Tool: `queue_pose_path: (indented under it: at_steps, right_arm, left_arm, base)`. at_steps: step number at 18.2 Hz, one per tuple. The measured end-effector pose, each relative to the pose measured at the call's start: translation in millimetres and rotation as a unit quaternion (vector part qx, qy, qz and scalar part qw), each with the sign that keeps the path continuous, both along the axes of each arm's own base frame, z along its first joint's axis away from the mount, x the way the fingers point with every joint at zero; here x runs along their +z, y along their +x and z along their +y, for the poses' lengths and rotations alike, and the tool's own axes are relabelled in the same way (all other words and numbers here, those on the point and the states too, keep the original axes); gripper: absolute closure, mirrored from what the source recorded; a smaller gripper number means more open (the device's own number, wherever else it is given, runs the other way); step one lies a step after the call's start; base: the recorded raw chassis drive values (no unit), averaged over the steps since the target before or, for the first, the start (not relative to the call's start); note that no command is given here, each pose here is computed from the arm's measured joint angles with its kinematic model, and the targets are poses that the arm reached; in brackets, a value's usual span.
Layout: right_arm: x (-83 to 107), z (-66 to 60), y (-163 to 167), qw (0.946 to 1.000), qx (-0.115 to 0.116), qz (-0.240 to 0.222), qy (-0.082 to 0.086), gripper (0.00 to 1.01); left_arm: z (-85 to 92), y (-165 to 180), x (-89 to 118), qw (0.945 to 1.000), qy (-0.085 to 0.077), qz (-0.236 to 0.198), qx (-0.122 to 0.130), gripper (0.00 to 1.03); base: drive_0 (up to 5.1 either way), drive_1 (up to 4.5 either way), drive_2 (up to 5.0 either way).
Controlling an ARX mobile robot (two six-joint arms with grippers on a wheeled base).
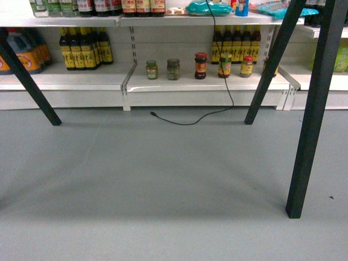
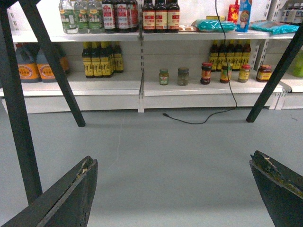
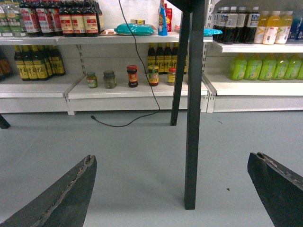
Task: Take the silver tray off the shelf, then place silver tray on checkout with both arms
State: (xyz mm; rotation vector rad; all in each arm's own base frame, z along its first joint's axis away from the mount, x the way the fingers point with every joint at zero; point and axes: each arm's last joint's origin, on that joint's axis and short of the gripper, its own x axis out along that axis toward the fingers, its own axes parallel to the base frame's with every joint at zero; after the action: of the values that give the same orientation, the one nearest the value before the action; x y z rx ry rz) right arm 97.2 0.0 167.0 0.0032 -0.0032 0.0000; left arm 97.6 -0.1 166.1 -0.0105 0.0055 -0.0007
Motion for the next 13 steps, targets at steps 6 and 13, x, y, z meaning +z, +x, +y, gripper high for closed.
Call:
queue_pose_path:
  at_steps: [6, 13]
  right_arm:
    - [0.0, 0.0, 0.0, 1.0000, 0.000, 0.000, 0.000, 0.03]
    - [0.0, 0.0, 0.0, 1.0000, 0.000, 0.000, 0.000, 0.03]
  left_arm:
    - [0.0, 0.0, 0.0, 1.0000, 0.000, 0.000, 0.000, 0.05]
    - [0.0, 0.0, 0.0, 1.0000, 0.000, 0.000, 0.000, 0.05]
  base:
    - [0.0, 0.00, 0.0]
    - [0.0, 0.00, 0.0]
